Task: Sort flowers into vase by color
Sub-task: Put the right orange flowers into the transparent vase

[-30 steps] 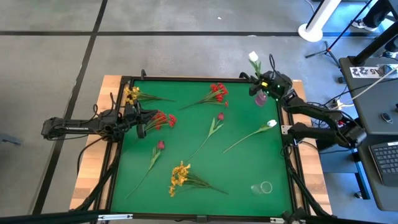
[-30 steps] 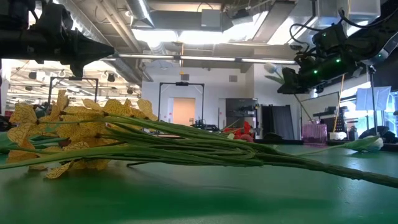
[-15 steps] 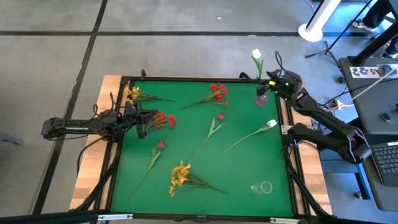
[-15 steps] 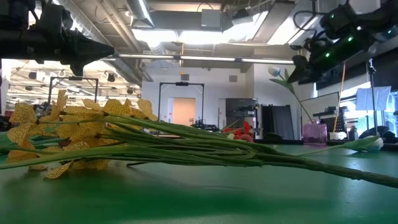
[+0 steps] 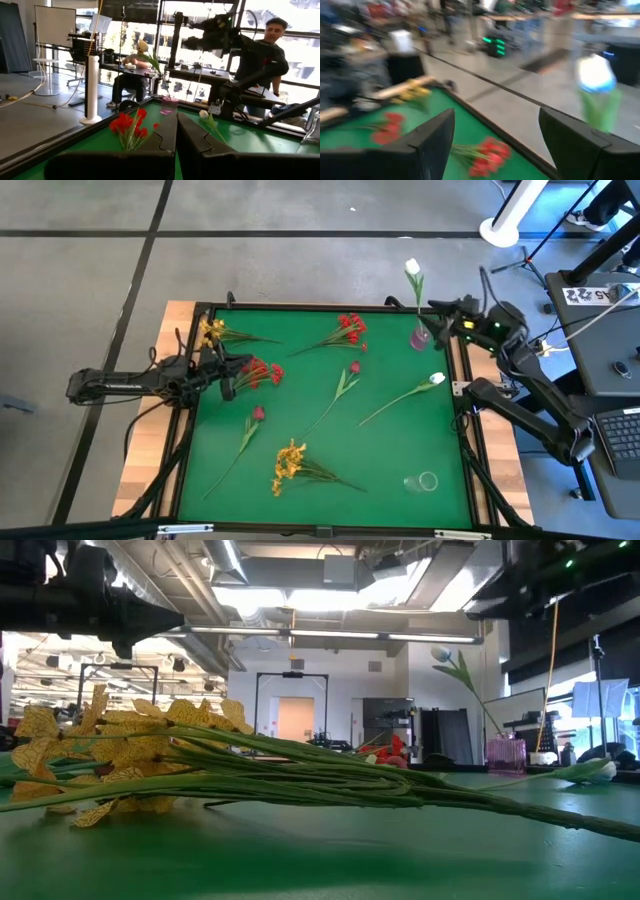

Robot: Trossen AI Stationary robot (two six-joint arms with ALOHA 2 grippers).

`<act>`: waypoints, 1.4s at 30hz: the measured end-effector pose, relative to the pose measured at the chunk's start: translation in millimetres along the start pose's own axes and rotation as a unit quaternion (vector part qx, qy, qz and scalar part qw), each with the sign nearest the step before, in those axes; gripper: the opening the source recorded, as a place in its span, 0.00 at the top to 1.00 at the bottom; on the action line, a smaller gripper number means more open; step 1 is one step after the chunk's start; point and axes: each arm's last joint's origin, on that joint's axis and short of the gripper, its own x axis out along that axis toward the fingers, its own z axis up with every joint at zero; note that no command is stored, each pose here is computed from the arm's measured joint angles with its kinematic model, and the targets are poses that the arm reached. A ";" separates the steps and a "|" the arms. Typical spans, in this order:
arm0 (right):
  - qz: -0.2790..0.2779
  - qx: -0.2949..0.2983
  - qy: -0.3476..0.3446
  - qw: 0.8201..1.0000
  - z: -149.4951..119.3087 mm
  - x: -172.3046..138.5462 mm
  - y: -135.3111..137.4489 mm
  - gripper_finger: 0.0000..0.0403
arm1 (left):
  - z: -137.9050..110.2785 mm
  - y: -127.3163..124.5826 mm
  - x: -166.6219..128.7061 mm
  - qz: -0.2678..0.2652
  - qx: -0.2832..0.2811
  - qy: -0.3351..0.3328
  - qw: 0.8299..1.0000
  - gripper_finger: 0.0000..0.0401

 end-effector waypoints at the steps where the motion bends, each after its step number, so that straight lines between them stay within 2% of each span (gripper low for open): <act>1: 0.016 0.004 -0.006 1.000 2.2 -3.3 2.4 0.29 | -0.5 -0.2 0.2 -0.003 0.001 0.003 1.000 1.00; 4: 0.055 0.014 -0.020 0.998 5.9 -11.6 8.1 0.29 | -2.1 -1.3 1.3 -0.017 0.003 0.011 1.000 1.00; 8: 0.074 0.020 -0.030 0.997 7.3 -17.7 11.7 0.29 | 1.0 -4.3 4.7 -0.042 0.011 0.009 0.999 1.00; 16: 0.091 0.026 -0.041 0.995 10.2 -18.1 12.9 0.29 | 31.9 -17.2 31.6 -0.043 0.072 0.044 0.995 1.00; 21: 0.154 0.030 -0.102 0.982 33.1 -25.5 20.2 0.29 | 48.6 -27.3 59.5 -0.018 0.128 0.071 0.989 1.00; 24: 0.165 0.026 -0.102 0.981 47.8 -35.2 25.7 0.29 | 56.4 -32.6 75.6 0.002 0.133 0.085 0.987 0.99; 27: 0.160 0.029 -0.079 0.983 55.0 -42.7 29.4 0.29 | 63.1 -37.1 91.3 0.003 0.126 0.135 0.983 0.94; 30: 0.156 0.027 -0.059 0.986 59.6 -49.5 32.4 0.29 | 65.3 -41.4 105.4 0.004 0.142 0.186 0.972 0.84; 33: 0.150 0.017 -0.046 0.988 61.8 -54.2 34.3 0.29 | 70.1 -41.8 117.9 0.023 0.146 0.207 0.967 0.73; 37: 0.135 0.003 -0.036 0.990 60.6 -54.3 33.7 0.29 | 78.2 -31.1 125.8 0.076 0.090 0.265 0.957 0.63; 42: 0.114 0.002 -0.013 0.993 58.0 -42.9 27.9 0.29 | 79.2 -4.7 122.1 0.167 0.026 0.329 0.929 0.58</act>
